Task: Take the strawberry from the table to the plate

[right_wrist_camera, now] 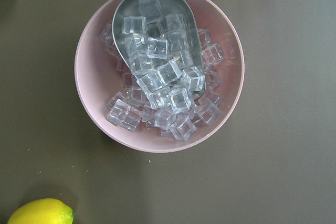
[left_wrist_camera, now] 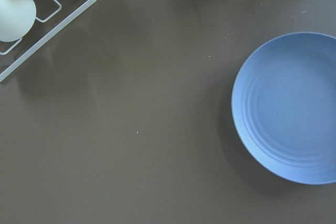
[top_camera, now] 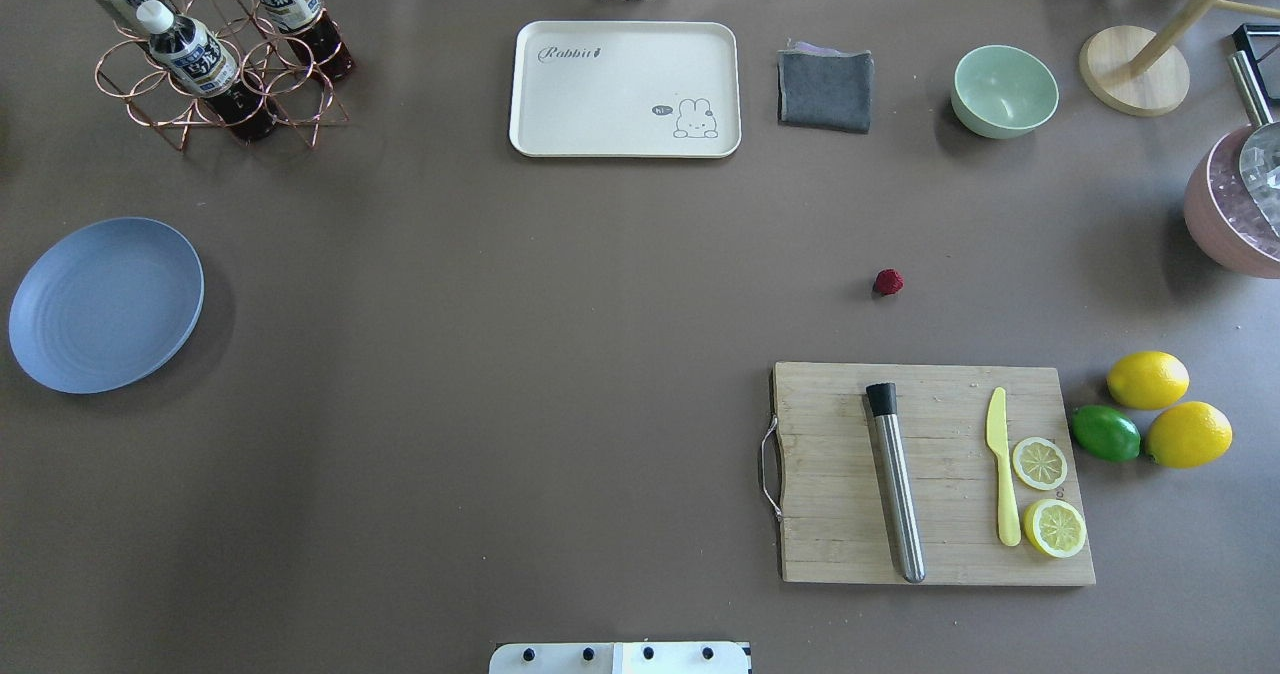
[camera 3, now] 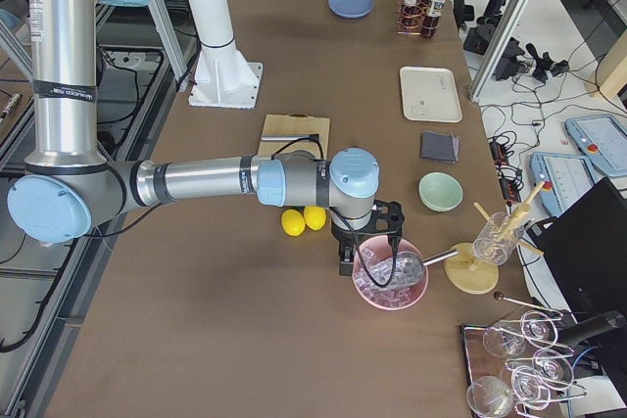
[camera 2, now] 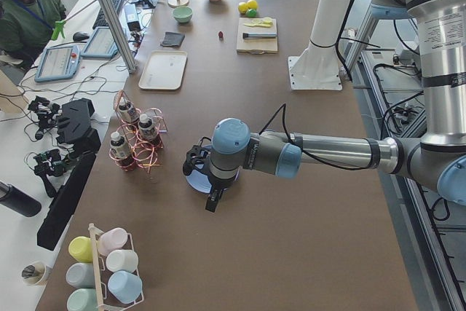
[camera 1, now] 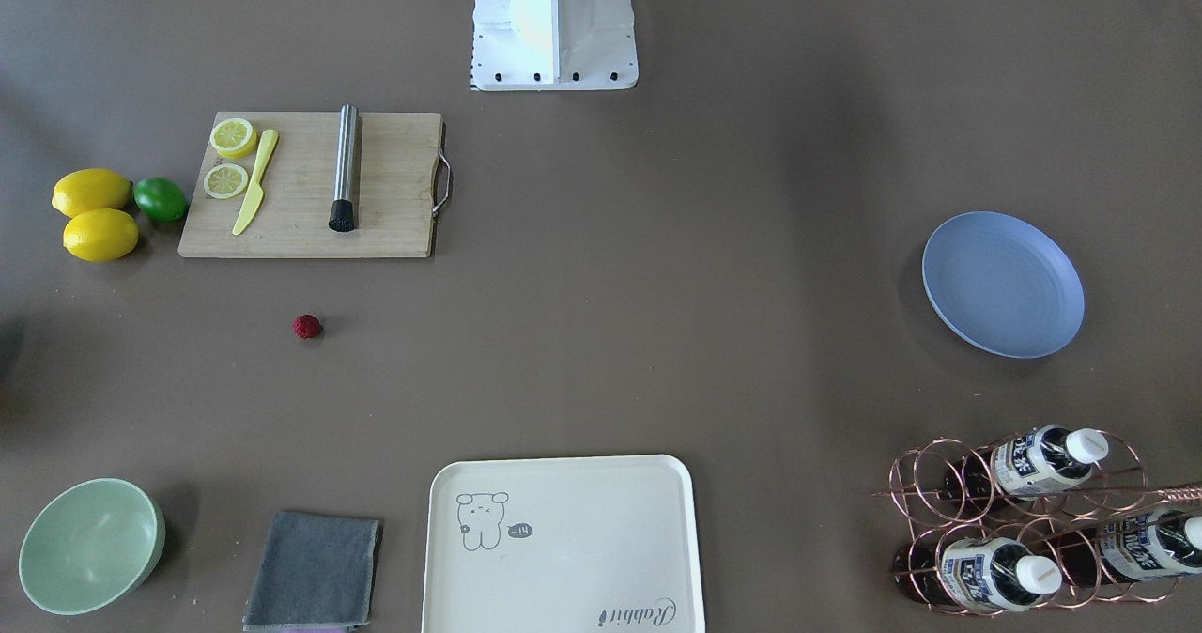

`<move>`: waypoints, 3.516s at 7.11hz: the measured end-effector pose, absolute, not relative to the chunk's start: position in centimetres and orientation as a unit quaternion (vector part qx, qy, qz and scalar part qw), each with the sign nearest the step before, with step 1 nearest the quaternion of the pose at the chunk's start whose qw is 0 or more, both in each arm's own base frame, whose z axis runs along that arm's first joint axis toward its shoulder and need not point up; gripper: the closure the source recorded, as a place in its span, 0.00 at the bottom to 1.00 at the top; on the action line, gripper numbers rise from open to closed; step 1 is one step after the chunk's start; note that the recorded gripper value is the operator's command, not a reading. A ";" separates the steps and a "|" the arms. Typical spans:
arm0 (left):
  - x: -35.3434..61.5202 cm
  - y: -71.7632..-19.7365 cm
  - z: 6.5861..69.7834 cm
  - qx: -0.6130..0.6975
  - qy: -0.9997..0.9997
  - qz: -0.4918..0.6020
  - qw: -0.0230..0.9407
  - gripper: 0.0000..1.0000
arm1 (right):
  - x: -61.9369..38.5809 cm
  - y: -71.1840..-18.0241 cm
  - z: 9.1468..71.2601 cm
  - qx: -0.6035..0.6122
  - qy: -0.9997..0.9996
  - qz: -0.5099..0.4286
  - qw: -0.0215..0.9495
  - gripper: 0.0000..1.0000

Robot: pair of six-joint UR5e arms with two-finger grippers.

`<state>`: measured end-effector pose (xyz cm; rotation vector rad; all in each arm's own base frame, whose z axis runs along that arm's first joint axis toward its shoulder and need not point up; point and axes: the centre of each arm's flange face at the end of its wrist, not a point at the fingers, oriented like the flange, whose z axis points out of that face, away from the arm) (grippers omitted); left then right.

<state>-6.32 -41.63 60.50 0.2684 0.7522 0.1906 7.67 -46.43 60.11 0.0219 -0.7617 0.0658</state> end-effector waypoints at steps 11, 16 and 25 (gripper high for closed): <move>-6.3 -41.5 61.1 0.124 0.368 0.091 0.917 0.02 | 6.8 -46.6 59.7 0.011 -0.379 0.022 0.925 0.00; -6.3 -41.4 61.0 0.124 0.370 0.089 0.917 0.02 | 6.8 -46.5 59.8 0.011 -0.379 0.023 0.925 0.00; -6.3 -41.7 61.5 0.122 0.371 0.089 0.916 0.02 | 6.8 -46.1 59.9 0.010 -0.380 0.023 0.925 0.00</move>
